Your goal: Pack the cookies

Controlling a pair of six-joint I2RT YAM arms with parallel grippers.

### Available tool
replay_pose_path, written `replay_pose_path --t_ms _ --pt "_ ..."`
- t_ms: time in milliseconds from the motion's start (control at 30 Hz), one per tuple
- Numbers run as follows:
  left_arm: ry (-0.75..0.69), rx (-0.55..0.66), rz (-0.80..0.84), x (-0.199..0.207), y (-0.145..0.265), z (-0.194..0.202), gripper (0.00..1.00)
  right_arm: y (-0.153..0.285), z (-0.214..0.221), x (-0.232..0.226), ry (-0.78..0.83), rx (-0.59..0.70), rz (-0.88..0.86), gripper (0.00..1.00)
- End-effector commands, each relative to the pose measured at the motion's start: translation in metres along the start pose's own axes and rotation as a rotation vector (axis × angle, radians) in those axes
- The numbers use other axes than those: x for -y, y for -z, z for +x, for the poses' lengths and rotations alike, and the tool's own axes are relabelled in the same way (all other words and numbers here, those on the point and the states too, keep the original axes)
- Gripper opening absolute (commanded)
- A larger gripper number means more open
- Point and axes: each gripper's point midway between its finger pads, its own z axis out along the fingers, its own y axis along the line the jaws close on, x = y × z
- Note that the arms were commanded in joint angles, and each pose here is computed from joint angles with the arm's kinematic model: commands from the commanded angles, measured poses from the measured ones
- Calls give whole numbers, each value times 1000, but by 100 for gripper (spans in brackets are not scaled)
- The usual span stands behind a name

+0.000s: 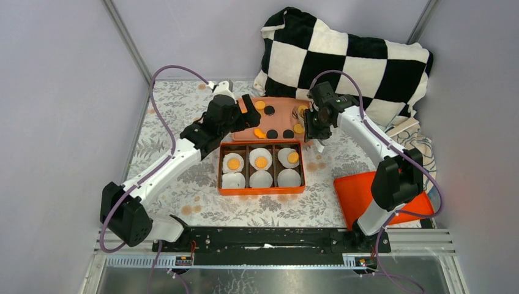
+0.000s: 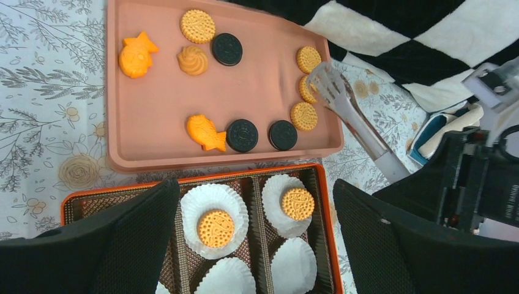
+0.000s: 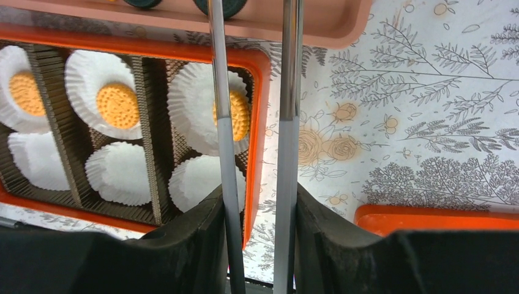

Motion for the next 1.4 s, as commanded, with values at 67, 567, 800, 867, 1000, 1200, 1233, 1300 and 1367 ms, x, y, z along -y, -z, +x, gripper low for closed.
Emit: replay_pose_path --t_ms 67,567,800,867,1000,1200,1233,1300,1367 --pt "-12 57 -3 -3 6 -9 99 -6 6 22 4 -19 113 42" --pt "8 20 29 1 7 1 99 0 62 24 1 -132 126 40" --pt "13 8 37 1 8 5 99 14 69 12 61 -158 140 37" --pt "13 5 35 0 7 7 99 12 66 8 65 -161 129 37" --pt "4 8 23 -3 6 7 99 -3 55 -1 75 -184 102 36" --pt "-14 37 -30 -15 12 1 99 -38 33 -30 87 -224 -7 36" --pt "-12 40 -35 -16 13 0 99 -43 27 -35 89 -224 -24 36" --pt "-15 41 -43 -19 15 0 99 -53 16 -45 91 -231 -54 35" --pt "-16 43 -55 -23 15 0 99 -61 4 -54 101 -220 -69 35"
